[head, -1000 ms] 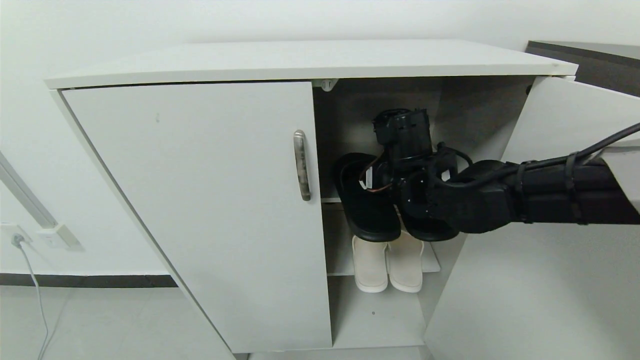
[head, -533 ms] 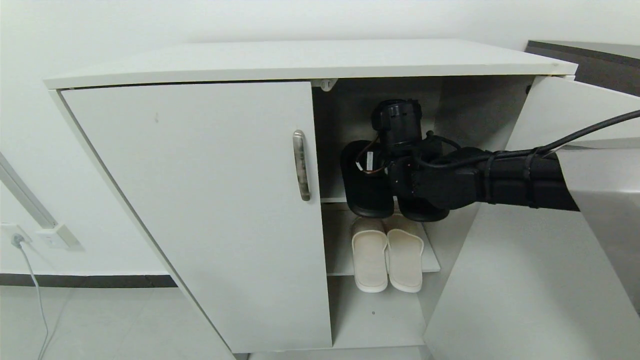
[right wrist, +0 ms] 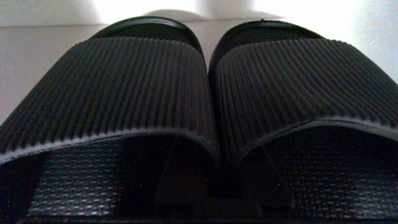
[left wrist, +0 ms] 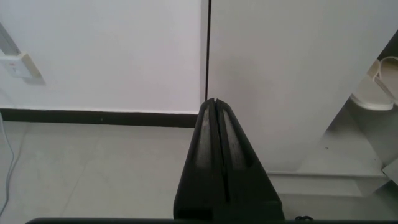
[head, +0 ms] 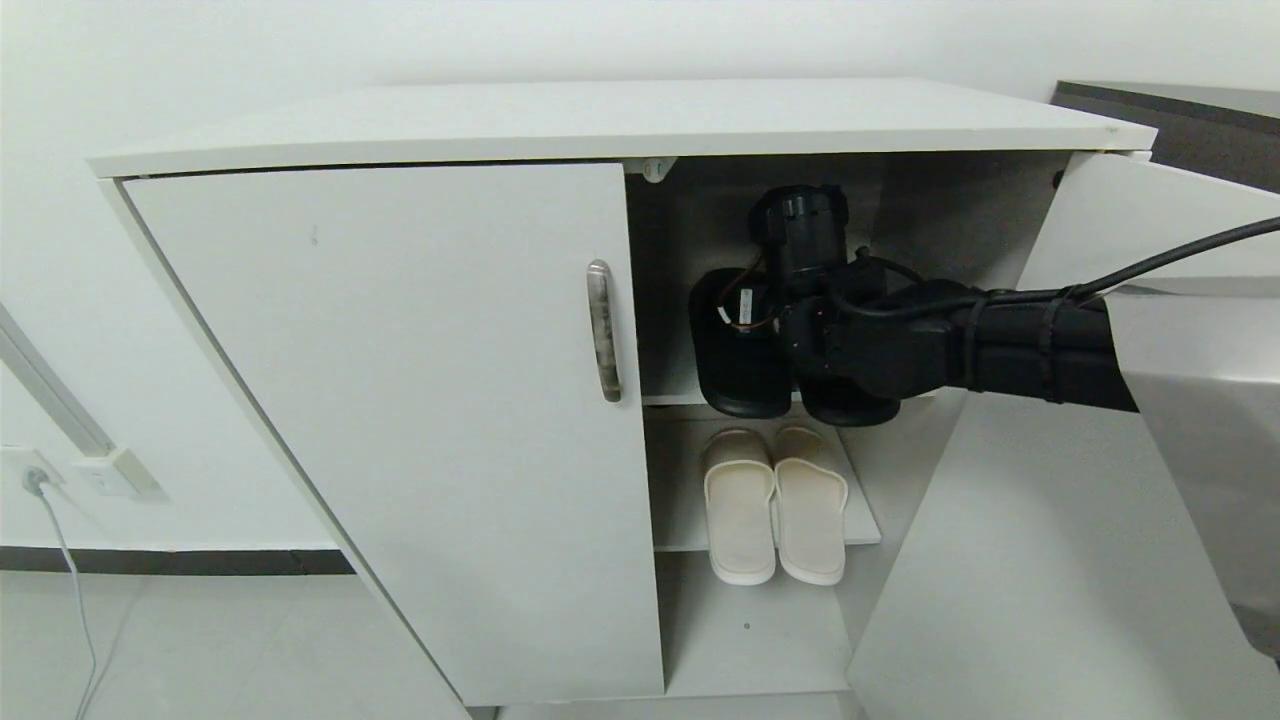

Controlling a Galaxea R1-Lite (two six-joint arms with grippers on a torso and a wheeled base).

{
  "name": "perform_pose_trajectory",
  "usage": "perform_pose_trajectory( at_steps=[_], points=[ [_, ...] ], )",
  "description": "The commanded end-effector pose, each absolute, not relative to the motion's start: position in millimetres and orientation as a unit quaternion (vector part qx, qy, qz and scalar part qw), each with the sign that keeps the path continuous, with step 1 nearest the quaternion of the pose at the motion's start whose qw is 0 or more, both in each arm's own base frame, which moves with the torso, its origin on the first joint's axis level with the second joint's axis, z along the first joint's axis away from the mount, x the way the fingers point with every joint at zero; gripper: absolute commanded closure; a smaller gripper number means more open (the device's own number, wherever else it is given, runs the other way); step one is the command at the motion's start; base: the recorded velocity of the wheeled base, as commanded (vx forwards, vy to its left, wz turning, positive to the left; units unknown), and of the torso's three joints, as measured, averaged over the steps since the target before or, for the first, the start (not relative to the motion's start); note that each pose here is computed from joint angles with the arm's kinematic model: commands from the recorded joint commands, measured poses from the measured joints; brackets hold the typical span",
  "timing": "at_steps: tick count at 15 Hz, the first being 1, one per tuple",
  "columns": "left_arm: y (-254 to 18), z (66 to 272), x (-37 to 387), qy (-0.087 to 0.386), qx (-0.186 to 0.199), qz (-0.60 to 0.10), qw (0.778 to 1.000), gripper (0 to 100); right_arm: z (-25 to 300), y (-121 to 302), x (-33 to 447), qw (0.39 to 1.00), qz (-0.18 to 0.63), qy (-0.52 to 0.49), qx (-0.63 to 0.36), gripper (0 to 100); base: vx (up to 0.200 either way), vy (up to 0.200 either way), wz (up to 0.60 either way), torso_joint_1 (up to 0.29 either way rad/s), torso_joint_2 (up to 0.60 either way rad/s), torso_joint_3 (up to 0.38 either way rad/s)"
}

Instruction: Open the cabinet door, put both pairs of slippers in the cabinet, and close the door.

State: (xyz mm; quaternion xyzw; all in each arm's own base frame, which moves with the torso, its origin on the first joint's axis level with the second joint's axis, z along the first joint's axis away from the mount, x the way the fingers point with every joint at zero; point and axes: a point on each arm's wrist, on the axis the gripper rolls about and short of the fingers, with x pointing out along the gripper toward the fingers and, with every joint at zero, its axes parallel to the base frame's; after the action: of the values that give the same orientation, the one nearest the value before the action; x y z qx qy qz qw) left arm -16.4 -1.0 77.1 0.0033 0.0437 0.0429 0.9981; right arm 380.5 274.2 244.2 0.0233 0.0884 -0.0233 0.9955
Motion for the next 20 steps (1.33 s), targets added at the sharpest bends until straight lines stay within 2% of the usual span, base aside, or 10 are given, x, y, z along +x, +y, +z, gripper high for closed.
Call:
perform_pose_trajectory(
  at_steps=[1, 8, 9, 20],
  points=[
    [-1, 77, -16, 0.044, 0.003, 0.043, 0.998, 100, 244, 271, 383, 0.995, -0.028, 0.088, 0.023, 100, 0.000, 0.000, 0.00, 0.000, 0.00, 0.000],
    [-1, 77, -16, 0.044, 0.003, 0.046, 0.998, 100, 233, 274, 389, 0.995, -0.030, 0.094, 0.019, 100, 0.000, 0.000, 0.00, 0.000, 0.00, 0.000],
    [-1, 77, -16, 0.043, 0.003, 0.046, 0.998, 100, 233, 274, 389, 0.995, -0.030, 0.094, 0.018, 0, 0.000, 0.000, 0.00, 0.000, 0.00, 0.000],
    [-1, 77, -16, 0.044, 0.003, 0.047, 0.998, 100, 241, 268, 363, 0.994, -0.020, 0.108, 0.007, 0, 0.000, 0.000, 0.00, 0.000, 0.00, 0.000]
  ],
)
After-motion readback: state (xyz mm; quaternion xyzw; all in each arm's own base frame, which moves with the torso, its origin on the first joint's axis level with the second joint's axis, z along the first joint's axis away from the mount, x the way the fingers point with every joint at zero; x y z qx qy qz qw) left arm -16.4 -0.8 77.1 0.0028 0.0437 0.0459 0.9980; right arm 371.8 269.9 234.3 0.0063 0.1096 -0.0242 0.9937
